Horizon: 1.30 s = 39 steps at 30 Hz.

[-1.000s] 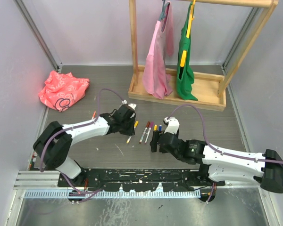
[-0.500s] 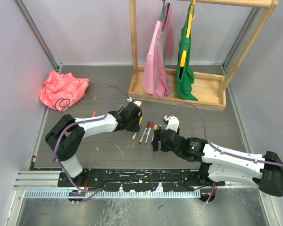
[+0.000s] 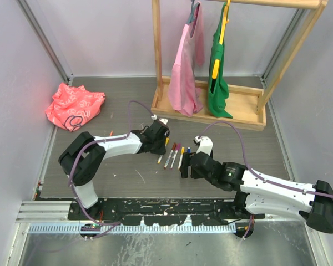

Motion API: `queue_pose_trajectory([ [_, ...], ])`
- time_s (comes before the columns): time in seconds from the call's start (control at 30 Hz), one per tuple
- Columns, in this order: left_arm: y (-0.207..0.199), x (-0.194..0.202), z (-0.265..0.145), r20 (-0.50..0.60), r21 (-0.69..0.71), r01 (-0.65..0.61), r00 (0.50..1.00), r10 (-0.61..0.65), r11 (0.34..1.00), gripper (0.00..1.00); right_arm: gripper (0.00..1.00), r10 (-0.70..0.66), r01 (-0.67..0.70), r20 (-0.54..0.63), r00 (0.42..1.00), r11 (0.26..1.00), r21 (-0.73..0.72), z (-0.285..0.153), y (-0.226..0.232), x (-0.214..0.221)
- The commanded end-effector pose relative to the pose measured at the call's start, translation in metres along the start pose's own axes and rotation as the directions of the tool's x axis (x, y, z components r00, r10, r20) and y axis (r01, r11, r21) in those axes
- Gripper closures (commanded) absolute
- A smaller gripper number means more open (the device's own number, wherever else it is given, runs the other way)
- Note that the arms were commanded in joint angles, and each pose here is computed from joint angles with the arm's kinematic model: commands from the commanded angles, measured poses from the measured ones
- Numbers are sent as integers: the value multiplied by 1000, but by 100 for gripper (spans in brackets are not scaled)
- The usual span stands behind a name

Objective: Insert the pens into the pen caps
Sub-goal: Place the pen at the center of the board.

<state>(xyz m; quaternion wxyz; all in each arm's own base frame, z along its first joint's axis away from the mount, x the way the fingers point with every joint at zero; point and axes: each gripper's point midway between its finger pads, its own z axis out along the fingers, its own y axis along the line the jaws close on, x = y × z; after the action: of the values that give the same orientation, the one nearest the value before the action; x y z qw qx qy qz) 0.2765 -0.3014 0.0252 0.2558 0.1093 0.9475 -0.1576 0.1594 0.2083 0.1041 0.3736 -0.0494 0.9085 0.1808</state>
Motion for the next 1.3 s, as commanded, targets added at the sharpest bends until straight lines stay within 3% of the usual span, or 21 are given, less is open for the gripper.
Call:
queue_pose_trajectory([
  [0.0,-1,-3,-3,31,4,17,999,-18,1000,90,19,1,-1,26,1000,1000,-1,0,1,-8],
  [0.47,-3,-26,-30,100,-4,9,995,-8,1000,66,18,-6,6,16,1000,1000,-16,0,6,-9],
  [0.83,-16,-83,-105,248,28,-10,969,3,1000,56,18,22,-21,11,1000,1000,-16,-4,6,-9],
  [1.0,6,-102,-138,281,12,-29,959,25,999,51,19,44,-43,8,999,999,-24,-5,7,-8],
  [1.27,91,-114,-179,316,-152,42,949,8,987,47,19,56,-56,-4,998,998,-32,-7,7,-4],
])
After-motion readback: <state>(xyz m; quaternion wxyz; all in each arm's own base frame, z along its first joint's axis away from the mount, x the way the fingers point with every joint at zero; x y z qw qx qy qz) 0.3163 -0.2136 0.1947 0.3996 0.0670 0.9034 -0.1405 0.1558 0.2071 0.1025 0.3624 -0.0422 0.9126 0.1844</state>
